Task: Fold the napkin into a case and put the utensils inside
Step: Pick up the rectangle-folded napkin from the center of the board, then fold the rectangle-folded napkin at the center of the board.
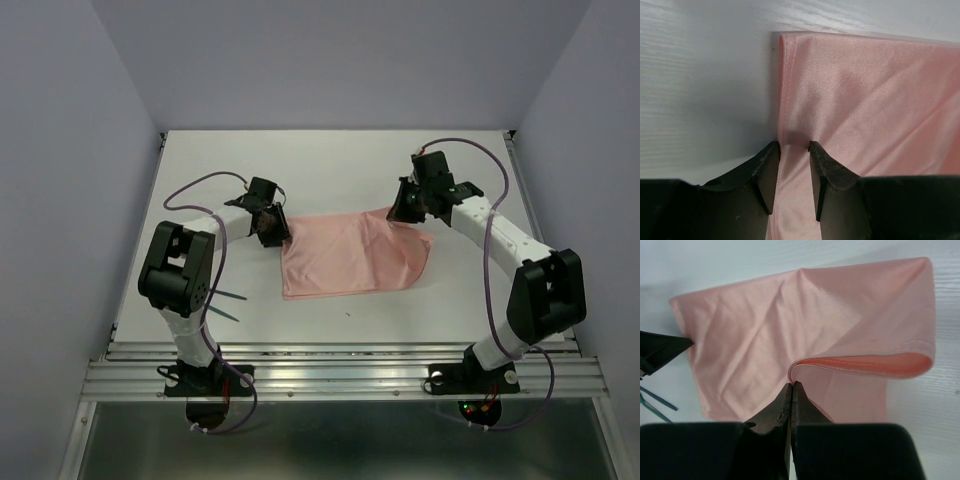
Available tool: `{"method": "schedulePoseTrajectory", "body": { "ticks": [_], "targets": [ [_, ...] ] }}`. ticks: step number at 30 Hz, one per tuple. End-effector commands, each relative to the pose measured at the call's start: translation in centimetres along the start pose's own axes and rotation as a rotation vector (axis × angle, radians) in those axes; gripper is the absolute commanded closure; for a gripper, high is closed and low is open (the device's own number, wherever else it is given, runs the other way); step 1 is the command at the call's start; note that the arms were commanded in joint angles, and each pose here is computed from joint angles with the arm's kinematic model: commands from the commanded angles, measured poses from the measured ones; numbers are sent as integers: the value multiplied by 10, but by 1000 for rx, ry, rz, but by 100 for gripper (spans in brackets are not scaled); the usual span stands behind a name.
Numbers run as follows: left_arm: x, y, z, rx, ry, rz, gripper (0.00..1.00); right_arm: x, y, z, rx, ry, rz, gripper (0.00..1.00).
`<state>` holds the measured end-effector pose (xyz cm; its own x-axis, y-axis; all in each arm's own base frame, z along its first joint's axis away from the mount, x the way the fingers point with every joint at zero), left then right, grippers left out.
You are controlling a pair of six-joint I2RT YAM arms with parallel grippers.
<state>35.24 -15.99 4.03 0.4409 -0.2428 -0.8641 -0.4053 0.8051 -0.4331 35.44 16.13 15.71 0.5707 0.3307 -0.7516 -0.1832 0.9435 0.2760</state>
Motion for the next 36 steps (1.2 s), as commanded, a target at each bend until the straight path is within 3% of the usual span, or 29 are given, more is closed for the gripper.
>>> {"method": "schedulePoseTrajectory", "body": {
  "ticks": [1,16,36],
  "targets": [
    [11,19,-35,-7,113,87,58,-5,37,22,-34,-51,69,99],
    [8,10,-31,9,109,67,58,30,144,2,-101,1,157,99],
    [5,15,-37,14,109,54,58,75,206,-21,-184,98,246,99]
  ]
}}
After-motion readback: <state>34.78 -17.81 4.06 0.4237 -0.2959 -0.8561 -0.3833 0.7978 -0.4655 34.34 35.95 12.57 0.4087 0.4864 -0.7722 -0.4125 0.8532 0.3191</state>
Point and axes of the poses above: each gripper's point midway between its finger pads, its own x axis out along the fingers, its own y axis along the line the jaws close on, z = x × y, the point moved 2 cm from there along -x, back along the fingers, and after that the axes turned 15 degrees about -x, right-handed, at the moved point
